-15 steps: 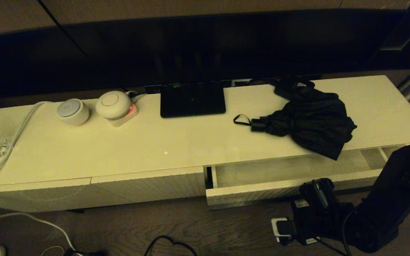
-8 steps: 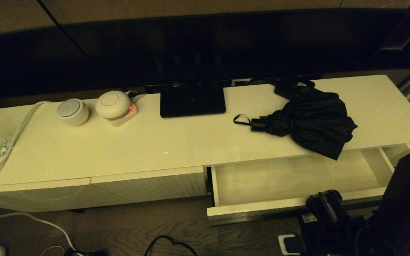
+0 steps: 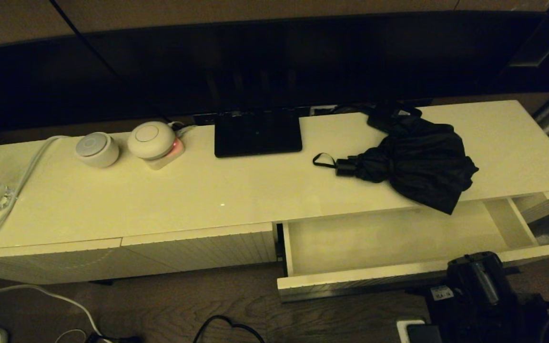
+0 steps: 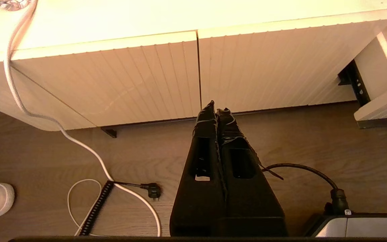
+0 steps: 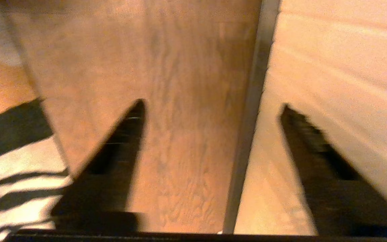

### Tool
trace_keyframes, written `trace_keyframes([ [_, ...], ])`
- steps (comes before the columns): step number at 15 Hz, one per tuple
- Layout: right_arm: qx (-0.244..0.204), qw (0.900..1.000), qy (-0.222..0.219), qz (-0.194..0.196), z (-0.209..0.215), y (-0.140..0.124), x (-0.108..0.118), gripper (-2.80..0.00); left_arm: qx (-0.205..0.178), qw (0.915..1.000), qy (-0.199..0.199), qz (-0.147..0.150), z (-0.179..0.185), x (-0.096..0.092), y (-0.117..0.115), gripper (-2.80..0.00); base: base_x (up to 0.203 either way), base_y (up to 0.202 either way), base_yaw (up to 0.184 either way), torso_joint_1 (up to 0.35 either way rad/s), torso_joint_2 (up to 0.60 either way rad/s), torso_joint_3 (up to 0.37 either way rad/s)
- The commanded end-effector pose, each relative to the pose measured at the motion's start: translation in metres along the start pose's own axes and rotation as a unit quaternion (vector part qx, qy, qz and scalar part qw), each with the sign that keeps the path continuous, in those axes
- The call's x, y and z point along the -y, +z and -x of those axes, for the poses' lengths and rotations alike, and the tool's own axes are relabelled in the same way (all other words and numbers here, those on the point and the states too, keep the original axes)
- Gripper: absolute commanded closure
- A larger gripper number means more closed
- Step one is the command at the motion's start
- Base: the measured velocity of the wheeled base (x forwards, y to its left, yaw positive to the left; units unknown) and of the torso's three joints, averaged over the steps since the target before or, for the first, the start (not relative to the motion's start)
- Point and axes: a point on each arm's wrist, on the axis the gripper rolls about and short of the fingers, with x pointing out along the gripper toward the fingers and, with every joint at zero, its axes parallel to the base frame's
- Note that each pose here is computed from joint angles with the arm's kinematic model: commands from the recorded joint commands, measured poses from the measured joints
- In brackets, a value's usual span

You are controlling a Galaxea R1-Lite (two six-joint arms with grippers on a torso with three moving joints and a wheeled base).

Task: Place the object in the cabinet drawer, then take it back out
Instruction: Open the drawer

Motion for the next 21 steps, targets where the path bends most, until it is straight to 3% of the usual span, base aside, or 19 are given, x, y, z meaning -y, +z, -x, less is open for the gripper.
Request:
trace_keyframes([
  [1, 0.008, 0.999, -0.046, -0.001, 0.035, -0.001, 0.007, 0.0, -0.001, 1.0, 0.0, 0.0, 0.0, 0.0, -0.001, 0.0, 0.0, 0.0, 0.0, 0.0, 0.0, 0.0],
  [4, 0.015, 0.997, -0.08, -0.011, 0.081, -0.004, 0.007, 0.0, -0.001, 1.0, 0.0, 0.0, 0.0, 0.0, -0.001, 0.0, 0.0, 0.0, 0.0, 0.0, 0.0, 0.0],
  [6, 0.021, 0.994, -0.094, -0.042, 0.115, -0.007, 0.001, 0.0, -0.001, 1.0, 0.0, 0.0, 0.0, 0.0, -0.001, 0.0, 0.0, 0.0, 0.0, 0.0, 0.0, 0.0],
  [8, 0.024, 0.991, -0.072, -0.113, 0.148, -0.009, -0.008, 0.0, -0.001, 1.0, 0.0, 0.0, 0.0, 0.0, -0.001, 0.0, 0.0, 0.0, 0.0, 0.0, 0.0, 0.0],
  [10, 0.027, 0.97, -0.046, -0.238, 0.175, -0.01, -0.008, 0.0, -0.001, 1.0, 0.0, 0.0, 0.0, 0.0, -0.001, 0.0, 0.0, 0.0, 0.0, 0.0, 0.0, 0.0],
  [12, 0.032, 0.935, -0.021, -0.353, 0.185, -0.009, -0.003, 0.0, -0.001, 1.0, 0.0, 0.0, 0.0, 0.0, -0.001, 0.0, 0.0, 0.0, 0.0, 0.0, 0.0, 0.0],
  [16, 0.004, 0.857, 0.045, -0.513, 0.159, 0.001, 0.031, 0.0, -0.001, 1.0, 0.0, 0.0, 0.0, 0.0, -0.001, 0.0, 0.0, 0.0, 0.0, 0.0, 0.0, 0.0],
  [20, -0.032, 0.759, 0.074, -0.646, 0.118, 0.022, 0.073, 0.0, -0.002, 1.0, 0.0, 0.0, 0.0, 0.0, -0.001, 0.0, 0.0, 0.0, 0.0, 0.0, 0.0, 0.0],
  [21, -0.042, 0.741, 0.071, -0.667, 0.108, 0.027, 0.083, 0.0, -0.001, 1.0, 0.0, 0.0, 0.0, 0.0, -0.001, 0.0, 0.0, 0.0, 0.0, 0.0, 0.0, 0.0],
])
